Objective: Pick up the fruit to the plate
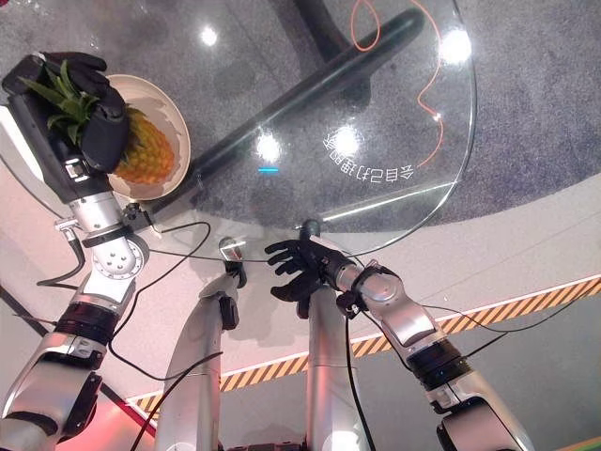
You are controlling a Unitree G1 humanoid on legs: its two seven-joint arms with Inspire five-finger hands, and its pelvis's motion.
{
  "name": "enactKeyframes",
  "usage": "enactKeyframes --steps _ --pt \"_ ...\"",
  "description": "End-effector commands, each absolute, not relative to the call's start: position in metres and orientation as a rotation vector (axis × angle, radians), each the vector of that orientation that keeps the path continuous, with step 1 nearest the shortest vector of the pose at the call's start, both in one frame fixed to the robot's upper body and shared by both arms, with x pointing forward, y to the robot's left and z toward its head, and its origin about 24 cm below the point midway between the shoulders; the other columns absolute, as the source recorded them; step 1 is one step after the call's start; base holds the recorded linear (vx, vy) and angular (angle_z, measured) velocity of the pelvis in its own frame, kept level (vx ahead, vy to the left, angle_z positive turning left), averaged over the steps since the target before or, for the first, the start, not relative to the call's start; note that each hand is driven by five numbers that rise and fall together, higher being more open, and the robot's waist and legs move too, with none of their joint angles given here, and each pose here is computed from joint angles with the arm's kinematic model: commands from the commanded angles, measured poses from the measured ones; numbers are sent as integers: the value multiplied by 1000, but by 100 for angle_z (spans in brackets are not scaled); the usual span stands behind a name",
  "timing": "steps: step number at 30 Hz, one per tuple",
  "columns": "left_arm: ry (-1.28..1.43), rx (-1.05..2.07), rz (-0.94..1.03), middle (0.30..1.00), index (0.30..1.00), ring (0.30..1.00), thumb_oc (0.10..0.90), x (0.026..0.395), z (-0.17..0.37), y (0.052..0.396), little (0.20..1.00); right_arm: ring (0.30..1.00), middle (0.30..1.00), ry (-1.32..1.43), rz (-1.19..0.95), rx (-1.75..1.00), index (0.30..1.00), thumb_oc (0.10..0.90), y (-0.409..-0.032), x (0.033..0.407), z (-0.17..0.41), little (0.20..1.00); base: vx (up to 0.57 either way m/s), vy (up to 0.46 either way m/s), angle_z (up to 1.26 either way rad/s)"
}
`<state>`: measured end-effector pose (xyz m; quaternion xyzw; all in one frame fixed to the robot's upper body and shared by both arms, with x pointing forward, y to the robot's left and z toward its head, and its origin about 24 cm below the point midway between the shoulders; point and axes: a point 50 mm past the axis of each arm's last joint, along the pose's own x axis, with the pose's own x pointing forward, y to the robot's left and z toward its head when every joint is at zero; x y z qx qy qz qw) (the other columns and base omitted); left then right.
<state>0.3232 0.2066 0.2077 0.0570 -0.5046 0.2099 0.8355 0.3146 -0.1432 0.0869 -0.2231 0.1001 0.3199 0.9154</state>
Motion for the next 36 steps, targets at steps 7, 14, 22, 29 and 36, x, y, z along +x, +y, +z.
enactKeyframes --steps 7,14,22,29,36 --pt "-1204 58 439 900 900 900 800 313 229 210 900 900 900 198 756 -433 900 800 -125 298 78 900 -5 -9 1" --pt "-1188 74 443 900 900 900 800 313 227 213 900 900 900 195 759 -429 900 800 -125 296 77 900 -1 -10 0" --pt "-1148 109 417 900 900 900 800 314 225 220 900 900 900 175 759 -427 900 800 -126 298 81 900 -16 -37 1" --pt "-1087 111 372 900 900 900 800 310 214 227 900 900 900 176 754 -424 900 800 -129 294 78 900 -4 -40 0" --pt "-998 87 359 900 900 900 800 305 193 234 900 900 900 174 749 -422 900 800 -133 289 73 900 -8 -52 -1"
